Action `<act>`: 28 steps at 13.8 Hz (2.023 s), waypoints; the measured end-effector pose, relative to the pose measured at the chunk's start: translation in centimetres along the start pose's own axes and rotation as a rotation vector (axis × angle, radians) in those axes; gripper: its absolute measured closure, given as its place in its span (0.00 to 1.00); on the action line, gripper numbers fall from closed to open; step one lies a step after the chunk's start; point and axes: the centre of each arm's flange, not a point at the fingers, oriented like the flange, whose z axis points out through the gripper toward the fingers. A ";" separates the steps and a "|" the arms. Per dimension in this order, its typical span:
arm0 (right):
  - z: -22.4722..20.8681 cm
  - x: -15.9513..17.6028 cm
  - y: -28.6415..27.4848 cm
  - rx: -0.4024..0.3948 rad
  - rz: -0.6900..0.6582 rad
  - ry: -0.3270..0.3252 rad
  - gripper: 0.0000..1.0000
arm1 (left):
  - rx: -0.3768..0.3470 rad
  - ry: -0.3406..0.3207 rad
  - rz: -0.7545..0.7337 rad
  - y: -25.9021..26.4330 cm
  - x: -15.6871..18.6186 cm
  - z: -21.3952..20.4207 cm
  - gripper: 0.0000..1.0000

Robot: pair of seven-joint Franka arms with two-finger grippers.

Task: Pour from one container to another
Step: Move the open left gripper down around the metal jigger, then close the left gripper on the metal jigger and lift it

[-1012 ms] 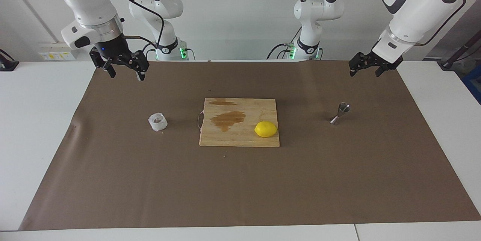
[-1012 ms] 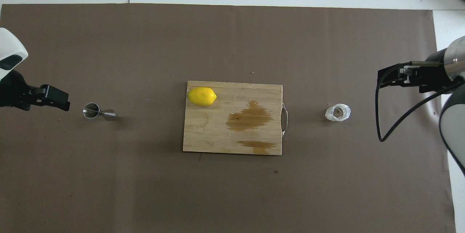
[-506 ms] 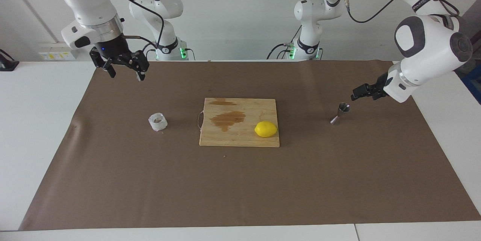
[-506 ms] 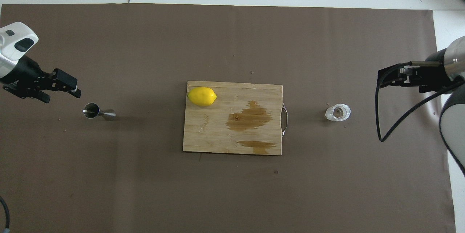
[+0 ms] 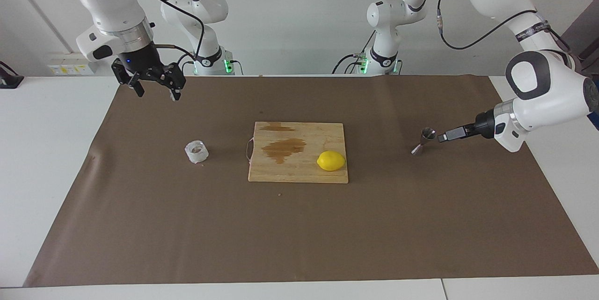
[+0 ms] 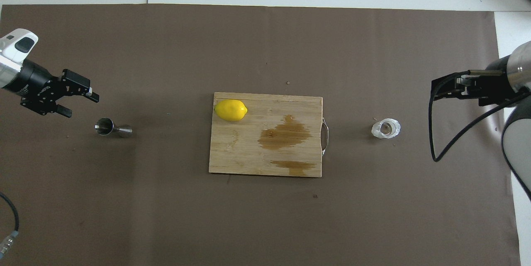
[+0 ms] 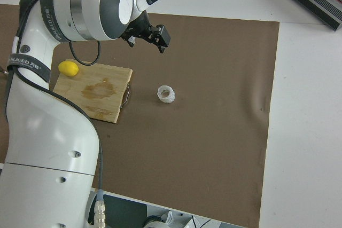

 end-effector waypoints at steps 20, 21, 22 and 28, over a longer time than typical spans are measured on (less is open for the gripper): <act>0.0 0.0 0.0 0.000 0.000 0.000 0.00 | -0.181 -0.304 -0.753 -5.0 0.1 8.3 0.00; 0.0 0.0 0.0 0.000 0.000 0.000 0.00 | -0.182 -0.306 -0.759 -5.2 0.1 8.4 0.00; 0.0 0.0 0.0 0.000 0.000 0.000 0.00 | -0.184 -0.307 -0.763 -5.4 0.1 8.4 0.00; 0.0 0.0 0.0 0.000 0.000 0.000 0.00 | -0.200 -0.314 -0.765 -5.2 0.1 8.4 0.00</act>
